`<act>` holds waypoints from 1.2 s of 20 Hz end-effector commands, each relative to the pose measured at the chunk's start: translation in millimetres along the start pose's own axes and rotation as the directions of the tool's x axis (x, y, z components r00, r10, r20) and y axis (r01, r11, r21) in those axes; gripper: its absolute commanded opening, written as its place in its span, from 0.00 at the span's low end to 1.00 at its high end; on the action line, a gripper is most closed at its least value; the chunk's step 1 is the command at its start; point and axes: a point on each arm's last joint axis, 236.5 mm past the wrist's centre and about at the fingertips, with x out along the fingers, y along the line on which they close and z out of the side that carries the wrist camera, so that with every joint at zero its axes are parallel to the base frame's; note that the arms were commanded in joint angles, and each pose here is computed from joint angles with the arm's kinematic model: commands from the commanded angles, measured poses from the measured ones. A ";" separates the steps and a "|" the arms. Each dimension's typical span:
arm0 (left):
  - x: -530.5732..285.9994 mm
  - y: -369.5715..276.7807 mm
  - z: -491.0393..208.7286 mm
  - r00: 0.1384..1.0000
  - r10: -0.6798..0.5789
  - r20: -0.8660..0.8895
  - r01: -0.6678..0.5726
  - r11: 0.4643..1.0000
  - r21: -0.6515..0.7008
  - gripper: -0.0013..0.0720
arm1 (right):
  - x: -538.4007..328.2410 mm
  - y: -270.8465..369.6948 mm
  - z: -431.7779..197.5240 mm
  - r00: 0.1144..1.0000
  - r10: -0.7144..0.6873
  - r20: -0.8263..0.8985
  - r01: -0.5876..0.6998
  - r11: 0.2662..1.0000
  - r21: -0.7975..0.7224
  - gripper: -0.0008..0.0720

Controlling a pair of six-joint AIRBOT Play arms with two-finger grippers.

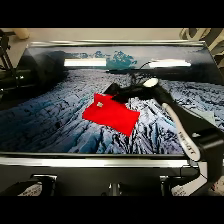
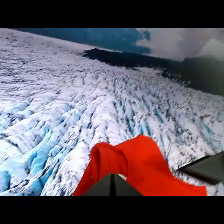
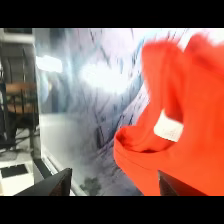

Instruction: Fold the shirts.

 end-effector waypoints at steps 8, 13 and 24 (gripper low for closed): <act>-2.0 6.0 -17.0 0.997 0.051 -0.064 -0.048 0.997 0.057 0.05 | -71.1 -152.7 -125.1 0.880 -0.339 -0.332 0.404 0.902 0.150 0.98; -0.1 0.7 -19.7 0.997 0.042 -0.072 -0.037 0.997 0.064 0.05 | -21.5 -144.5 -108.4 0.932 -0.303 -0.198 0.338 0.925 0.173 0.19; 1.4 2.8 -20.4 0.996 0.047 -0.076 -0.042 0.997 0.065 0.05 | -379.8 -171.5 13.4 0.814 -0.534 0.229 0.422 0.815 0.397 0.03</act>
